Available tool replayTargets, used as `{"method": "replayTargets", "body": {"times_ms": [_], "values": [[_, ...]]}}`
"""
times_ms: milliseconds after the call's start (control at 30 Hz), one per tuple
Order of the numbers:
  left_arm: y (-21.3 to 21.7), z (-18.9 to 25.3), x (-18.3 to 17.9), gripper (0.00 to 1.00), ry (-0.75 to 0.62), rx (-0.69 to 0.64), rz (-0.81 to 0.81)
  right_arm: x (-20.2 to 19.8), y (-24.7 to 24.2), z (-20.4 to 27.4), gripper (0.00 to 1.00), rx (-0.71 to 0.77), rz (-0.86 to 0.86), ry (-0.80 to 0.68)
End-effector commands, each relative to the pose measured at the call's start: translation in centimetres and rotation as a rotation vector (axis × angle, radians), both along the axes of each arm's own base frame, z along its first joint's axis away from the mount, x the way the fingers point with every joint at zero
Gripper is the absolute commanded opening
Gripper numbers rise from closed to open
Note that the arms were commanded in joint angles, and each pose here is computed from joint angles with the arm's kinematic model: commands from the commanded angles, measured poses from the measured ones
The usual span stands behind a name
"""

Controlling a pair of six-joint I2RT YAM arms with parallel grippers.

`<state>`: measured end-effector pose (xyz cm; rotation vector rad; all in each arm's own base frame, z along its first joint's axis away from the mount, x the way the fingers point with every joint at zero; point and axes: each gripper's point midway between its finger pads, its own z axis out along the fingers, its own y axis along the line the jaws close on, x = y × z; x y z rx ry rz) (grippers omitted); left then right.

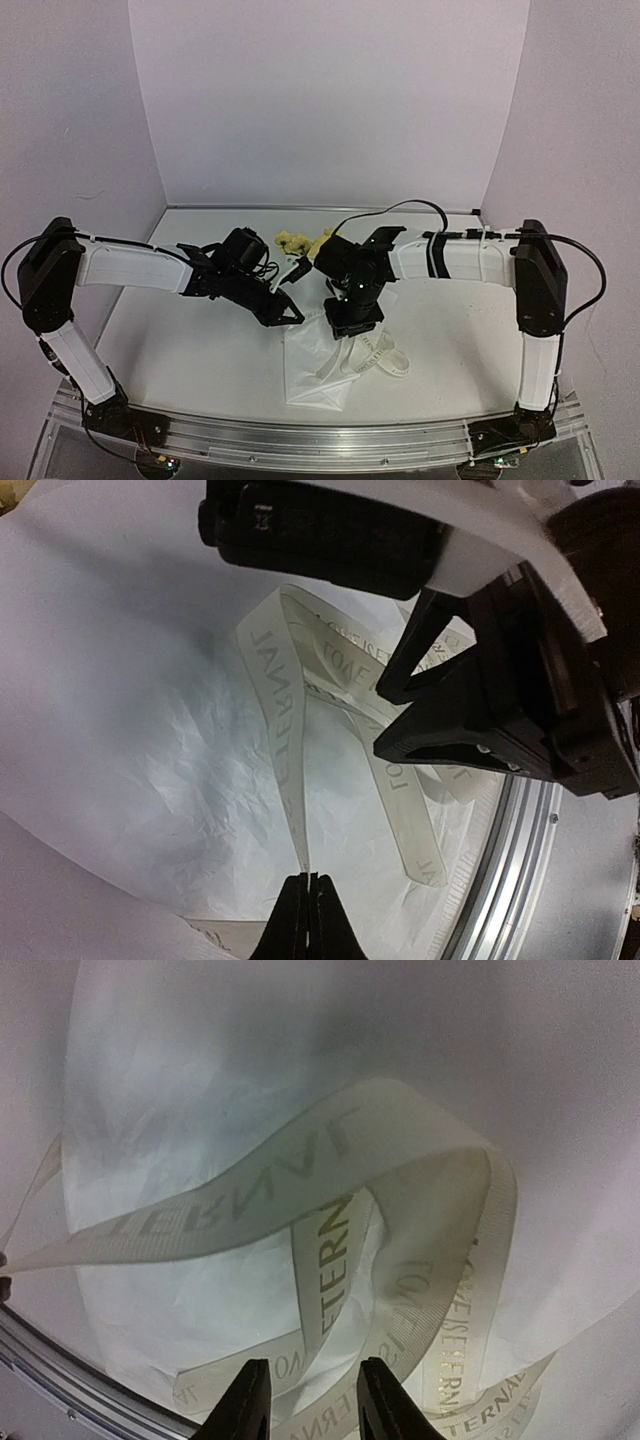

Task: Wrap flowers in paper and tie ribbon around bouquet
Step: Tie the ribbon around the folded bouquet.

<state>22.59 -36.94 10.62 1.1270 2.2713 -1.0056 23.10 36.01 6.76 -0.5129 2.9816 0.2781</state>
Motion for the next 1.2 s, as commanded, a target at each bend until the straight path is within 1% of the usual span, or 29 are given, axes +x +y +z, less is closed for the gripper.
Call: {"method": "replayTargets", "body": {"times_ms": [0, 33, 67, 100, 167, 200, 233, 333, 467, 533, 667, 767, 933, 1100, 1167], "values": [[-0.6, 1.5, 0.6, 0.00, -0.038, -0.039, -0.003, 0.8, 1.4, 0.3, 0.28, 0.044, -0.057, 0.002], [-0.6, 1.5, 0.6, 0.00, -0.039, -0.040, -0.003, 0.8, 1.4, 0.1, 0.26, 0.043, -0.062, 0.003], [-0.5, 1.5, 0.6, 0.00, -0.040, -0.040, -0.003, 0.8, 1.4, -0.1, 0.23, 0.039, -0.066, 0.003], [-0.5, 1.5, 0.6, 0.00, -0.038, -0.039, -0.002, 0.9, 1.4, -0.3, 0.18, 0.038, -0.069, 0.002], [-0.5, 1.4, 0.5, 0.00, -0.034, -0.037, -0.004, 1.0, 1.4, -0.6, 0.06, 0.036, -0.079, 0.003], [-0.4, 1.4, 0.4, 0.00, -0.033, -0.035, -0.004, 1.1, 1.5, -0.7, 0.01, 0.040, -0.088, 0.001], [-0.4, 1.4, 0.4, 0.00, -0.034, -0.036, -0.004, 1.2, 1.7, -0.7, 0.00, 0.048, -0.098, 0.000], [-0.3, 1.7, 0.4, 0.00, -0.038, -0.037, -0.001, 2.0, 2.4, -0.6, 0.00, 0.097, -0.137, 0.001], [-0.3, 1.9, 0.5, 0.00, -0.042, -0.036, 0.002, 4.6, 3.3, -0.2, 0.00, 0.201, -0.234, -0.022], [-0.2, 2.0, 0.4, 0.00, -0.042, -0.034, 0.004, 6.1, 3.4, 0.6, 0.00, 0.255, -0.275, -0.056], [-0.1, 2.1, 0.5, 0.00, -0.045, -0.032, 0.007, 8.1, 3.1, 1.5, 0.00, 0.318, -0.318, -0.146], [-0.1, 2.1, 0.4, 0.00, -0.043, -0.031, 0.006, 8.1, 3.5, 0.8, 0.00, 0.365, -0.361, -0.143], [0.0, 2.2, 0.3, 0.00, -0.041, -0.035, 0.006, 7.8, 4.7, -1.0, 0.00, 0.462, -0.448, -0.075], [-0.1, 2.3, 0.3, 0.00, -0.039, -0.035, 0.003, 7.3, 5.1, -0.4, 0.00, 0.499, -0.412, -0.059], [-0.2, 2.4, 0.1, 0.00, -0.035, -0.041, -0.009, 7.2, 6.0, -0.4, 0.00, 0.528, -0.400, -0.031]]}}
